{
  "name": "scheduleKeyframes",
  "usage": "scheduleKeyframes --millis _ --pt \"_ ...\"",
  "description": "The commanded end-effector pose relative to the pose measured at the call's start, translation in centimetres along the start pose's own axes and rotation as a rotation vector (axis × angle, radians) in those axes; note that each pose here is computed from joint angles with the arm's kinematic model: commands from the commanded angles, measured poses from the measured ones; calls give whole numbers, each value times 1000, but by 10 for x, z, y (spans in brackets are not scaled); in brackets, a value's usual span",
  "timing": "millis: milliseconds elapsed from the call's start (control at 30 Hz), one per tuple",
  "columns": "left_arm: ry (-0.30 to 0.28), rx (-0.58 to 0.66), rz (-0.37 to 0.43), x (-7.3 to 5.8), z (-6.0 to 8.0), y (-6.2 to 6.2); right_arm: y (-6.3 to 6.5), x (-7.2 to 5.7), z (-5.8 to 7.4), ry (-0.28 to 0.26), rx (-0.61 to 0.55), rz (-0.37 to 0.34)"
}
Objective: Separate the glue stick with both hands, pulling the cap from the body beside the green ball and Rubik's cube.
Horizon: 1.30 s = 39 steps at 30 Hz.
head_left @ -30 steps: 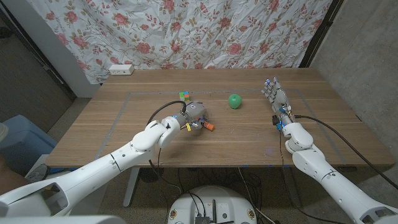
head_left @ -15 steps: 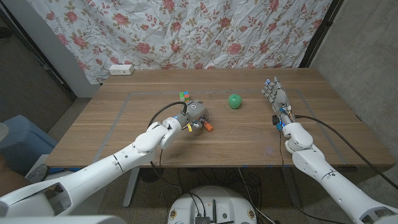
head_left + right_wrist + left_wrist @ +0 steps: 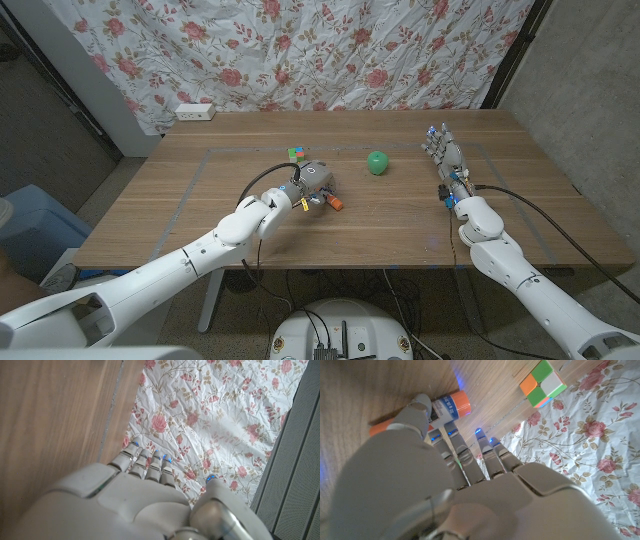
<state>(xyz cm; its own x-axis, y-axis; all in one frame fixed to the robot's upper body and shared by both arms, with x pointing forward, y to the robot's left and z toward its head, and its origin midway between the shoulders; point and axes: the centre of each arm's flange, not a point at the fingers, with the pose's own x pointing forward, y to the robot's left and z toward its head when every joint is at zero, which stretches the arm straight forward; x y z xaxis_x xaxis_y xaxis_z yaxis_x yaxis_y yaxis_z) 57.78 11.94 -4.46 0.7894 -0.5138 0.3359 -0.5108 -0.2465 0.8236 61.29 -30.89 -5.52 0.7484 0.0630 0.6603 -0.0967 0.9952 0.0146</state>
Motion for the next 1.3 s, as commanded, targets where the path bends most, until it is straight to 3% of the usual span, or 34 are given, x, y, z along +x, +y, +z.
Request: scheduleKeyframes --millis 33,833,1300 --pt "27 -5 25 -5 -3 10 -1 -2 5 -8 -10 3" --pt "76 9 78 -12 -12 35 0 -2 8 -3 -33 54" --pt "102 -23 107 -12 -18 50 2 -6 18 -15 -89 86"
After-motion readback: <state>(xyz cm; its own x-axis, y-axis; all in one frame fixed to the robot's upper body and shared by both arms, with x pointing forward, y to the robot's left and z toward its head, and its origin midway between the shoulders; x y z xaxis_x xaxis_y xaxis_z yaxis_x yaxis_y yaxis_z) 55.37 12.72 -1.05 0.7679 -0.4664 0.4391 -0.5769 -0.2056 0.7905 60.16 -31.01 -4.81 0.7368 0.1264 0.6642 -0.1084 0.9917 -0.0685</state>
